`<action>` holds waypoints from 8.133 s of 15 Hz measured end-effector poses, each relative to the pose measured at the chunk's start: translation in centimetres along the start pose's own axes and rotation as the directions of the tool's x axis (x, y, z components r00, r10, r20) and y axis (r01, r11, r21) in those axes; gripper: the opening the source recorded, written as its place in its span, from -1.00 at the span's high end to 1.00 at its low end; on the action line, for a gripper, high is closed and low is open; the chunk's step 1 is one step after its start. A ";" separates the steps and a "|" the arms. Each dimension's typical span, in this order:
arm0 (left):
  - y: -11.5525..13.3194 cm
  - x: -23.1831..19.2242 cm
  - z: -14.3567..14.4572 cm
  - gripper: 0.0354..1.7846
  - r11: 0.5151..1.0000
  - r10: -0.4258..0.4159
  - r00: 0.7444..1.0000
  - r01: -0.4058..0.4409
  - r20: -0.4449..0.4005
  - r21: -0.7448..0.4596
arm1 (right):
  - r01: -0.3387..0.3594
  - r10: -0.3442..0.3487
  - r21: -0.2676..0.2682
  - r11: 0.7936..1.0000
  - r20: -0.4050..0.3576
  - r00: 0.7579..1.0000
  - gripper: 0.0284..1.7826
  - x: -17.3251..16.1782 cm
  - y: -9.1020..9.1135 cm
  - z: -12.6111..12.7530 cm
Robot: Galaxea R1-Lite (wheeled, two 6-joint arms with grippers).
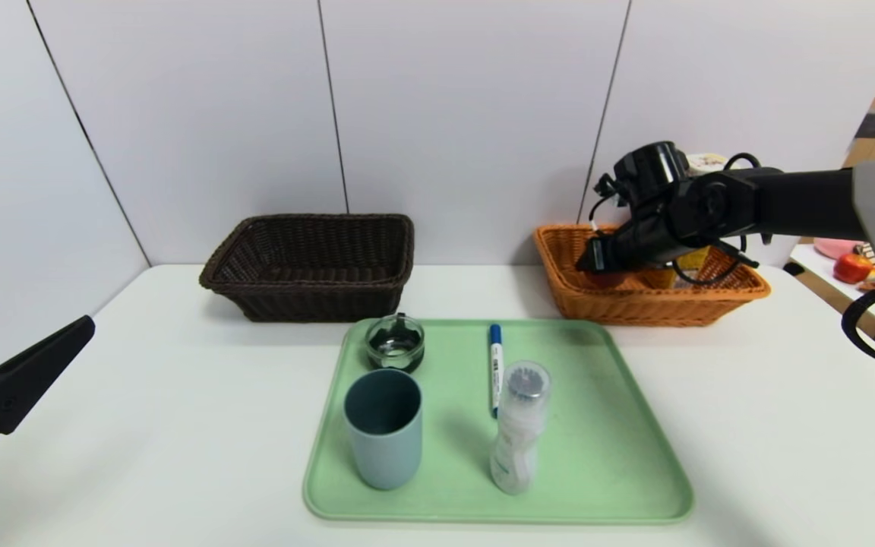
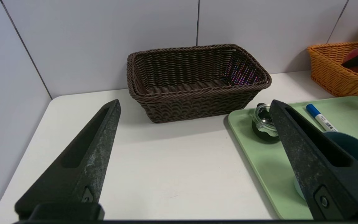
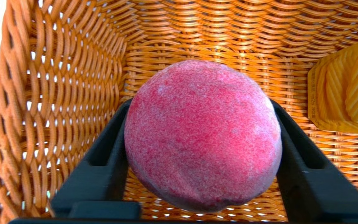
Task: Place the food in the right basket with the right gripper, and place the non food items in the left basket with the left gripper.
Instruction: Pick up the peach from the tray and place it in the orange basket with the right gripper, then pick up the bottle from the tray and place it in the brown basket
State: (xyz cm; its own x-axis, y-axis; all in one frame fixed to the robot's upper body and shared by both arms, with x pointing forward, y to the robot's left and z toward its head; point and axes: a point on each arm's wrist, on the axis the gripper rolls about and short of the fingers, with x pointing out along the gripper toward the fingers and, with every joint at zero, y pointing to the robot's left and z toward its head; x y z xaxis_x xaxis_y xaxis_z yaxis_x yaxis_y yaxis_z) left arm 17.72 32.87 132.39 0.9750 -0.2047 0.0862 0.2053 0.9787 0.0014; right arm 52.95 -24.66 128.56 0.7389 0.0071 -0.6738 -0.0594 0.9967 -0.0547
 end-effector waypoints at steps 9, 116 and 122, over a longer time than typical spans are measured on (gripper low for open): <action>0.0 0.0 0.0 -0.89 1.000 -0.003 1.000 0.003 0.000 -0.002 | 0.003 -0.003 -0.001 1.000 0.049 0.999 -0.78 -2.3 0.3 0.8; -0.6 -3.3 -3.4 -0.89 1.000 -0.003 0.996 0.000 -0.090 -0.031 | -0.473 0.624 -0.414 0.777 0.602 0.499 0.33 -0.7 27.6 -3.0; -0.7 -3.4 -3.5 -0.89 1.000 -0.004 0.996 0.001 -0.085 -0.030 | -0.464 0.614 -0.413 0.783 0.633 0.472 -0.31 -0.9 27.6 -2.8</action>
State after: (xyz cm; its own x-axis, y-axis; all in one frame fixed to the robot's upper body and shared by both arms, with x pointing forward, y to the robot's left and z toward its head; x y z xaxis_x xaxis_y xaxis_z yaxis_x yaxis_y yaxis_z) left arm 14.52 32.87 128.64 0.9779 -0.2089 0.0008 0.2088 0.9776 -0.0281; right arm 48.76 2.62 125.58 0.7372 0.6659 0.1144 -0.6670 0.7443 -0.0344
